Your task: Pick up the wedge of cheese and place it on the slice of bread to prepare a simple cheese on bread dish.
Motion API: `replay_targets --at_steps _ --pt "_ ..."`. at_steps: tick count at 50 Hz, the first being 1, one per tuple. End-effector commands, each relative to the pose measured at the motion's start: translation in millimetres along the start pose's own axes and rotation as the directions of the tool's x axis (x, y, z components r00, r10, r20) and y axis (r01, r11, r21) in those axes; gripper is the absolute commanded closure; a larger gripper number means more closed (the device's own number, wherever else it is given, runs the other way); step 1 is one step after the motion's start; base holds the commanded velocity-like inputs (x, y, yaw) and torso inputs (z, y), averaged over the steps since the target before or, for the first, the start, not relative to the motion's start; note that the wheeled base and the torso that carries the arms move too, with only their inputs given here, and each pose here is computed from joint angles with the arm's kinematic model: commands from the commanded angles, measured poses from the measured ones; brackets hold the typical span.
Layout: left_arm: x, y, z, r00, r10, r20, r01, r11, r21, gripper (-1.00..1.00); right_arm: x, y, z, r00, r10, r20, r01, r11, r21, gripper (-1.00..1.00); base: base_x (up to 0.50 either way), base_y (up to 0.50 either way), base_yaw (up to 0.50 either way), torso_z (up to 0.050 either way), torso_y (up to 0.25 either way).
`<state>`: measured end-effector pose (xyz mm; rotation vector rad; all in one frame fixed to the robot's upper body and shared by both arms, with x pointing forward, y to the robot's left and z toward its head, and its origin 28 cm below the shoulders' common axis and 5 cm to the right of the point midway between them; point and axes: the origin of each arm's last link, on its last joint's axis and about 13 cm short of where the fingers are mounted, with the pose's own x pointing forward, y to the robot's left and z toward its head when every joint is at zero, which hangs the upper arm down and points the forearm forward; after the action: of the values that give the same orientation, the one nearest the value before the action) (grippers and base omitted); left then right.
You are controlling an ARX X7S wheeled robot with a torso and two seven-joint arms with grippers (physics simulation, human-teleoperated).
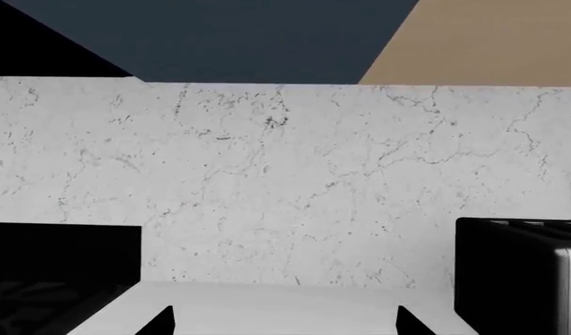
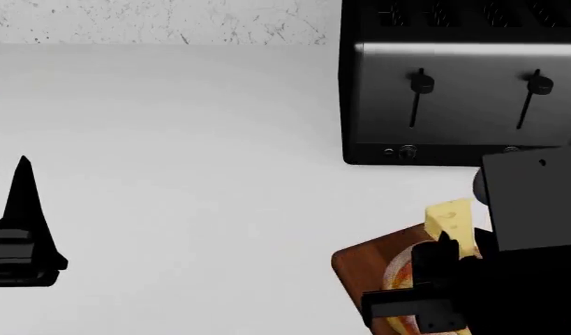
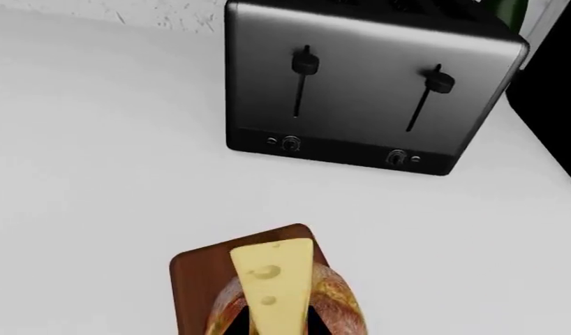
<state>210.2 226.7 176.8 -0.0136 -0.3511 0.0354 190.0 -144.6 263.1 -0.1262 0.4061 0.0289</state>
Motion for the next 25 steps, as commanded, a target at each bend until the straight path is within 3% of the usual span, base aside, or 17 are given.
replay_targets --at_steps 1,25 --pt "0 0.0 0 1.0 0.002 0.001 -0.002 1.0 0.002 -1.0 4 -3.9 -8 1.0 0.001 -0.01 -0.001 1.0 0.023 1.0 0.0 0.0 0.0 0.0 0.0" --pt "1 -0.1 -1 1.0 0.002 -0.008 -0.002 1.0 0.005 -1.0 24 -6.3 -8 0.999 0.035 -0.02 -0.034 0.997 0.073 1.0 0.0 0.0 0.0 0.0 0.0"
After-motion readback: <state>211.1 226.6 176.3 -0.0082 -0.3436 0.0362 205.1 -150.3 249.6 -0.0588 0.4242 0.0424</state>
